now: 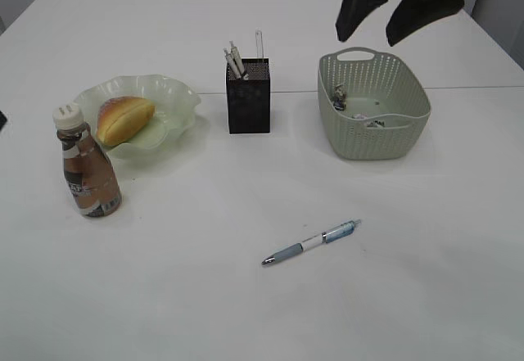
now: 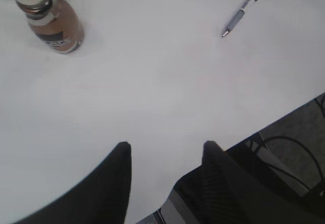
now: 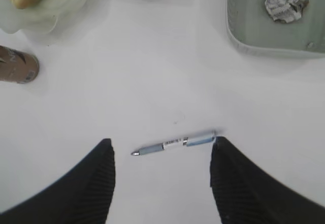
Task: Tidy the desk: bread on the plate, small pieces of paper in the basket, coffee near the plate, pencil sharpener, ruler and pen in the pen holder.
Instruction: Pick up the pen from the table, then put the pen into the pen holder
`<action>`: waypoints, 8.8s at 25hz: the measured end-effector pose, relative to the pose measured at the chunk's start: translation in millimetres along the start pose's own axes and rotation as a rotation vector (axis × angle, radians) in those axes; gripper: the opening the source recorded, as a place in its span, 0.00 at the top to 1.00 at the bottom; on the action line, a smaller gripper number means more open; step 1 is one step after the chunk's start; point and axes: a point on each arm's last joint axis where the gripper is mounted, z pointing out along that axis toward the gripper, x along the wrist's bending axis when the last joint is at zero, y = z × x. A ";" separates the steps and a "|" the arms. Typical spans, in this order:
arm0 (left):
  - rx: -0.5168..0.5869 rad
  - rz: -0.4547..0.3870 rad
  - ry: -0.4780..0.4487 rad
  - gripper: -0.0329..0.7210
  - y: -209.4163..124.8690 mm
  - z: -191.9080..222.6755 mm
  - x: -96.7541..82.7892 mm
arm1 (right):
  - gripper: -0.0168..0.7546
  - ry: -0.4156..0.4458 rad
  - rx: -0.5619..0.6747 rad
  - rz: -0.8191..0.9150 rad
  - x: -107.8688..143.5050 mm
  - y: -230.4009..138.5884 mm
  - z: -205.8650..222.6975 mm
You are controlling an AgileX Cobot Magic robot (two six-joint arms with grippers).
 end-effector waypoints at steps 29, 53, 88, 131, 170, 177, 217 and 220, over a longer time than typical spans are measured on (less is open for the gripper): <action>0.170 0.280 -0.006 0.51 87.7 123.3 -40.4 | 0.37 -0.135 0.204 0.079 -56.4 -171.0 -23.3; 0.358 0.620 -0.065 0.51 91.5 244.6 -142.4 | 0.37 -0.449 0.279 -0.035 -84.9 -152.5 14.7; 0.448 0.608 -0.123 0.51 90.0 375.5 -157.0 | 0.45 -0.460 0.236 -0.047 -83.0 -137.3 11.2; 0.182 0.322 -0.130 0.87 149.0 256.9 -160.9 | 0.46 -0.473 0.206 -0.055 -83.9 -137.9 3.3; -1.160 0.069 -0.015 0.87 128.2 236.8 -32.2 | 0.46 -0.511 0.196 -0.079 -87.1 -136.4 1.7; -1.184 0.064 -0.018 0.87 157.5 258.3 -33.9 | 0.46 -0.511 0.196 -0.079 -87.1 -136.4 1.7; -1.006 -0.011 0.027 0.86 191.7 344.7 8.3 | 0.46 -0.512 0.196 -0.080 -87.2 -136.3 1.7; -0.998 -0.012 0.028 0.86 189.9 349.2 9.3 | 0.46 -0.512 0.196 -0.080 -87.2 -136.3 1.7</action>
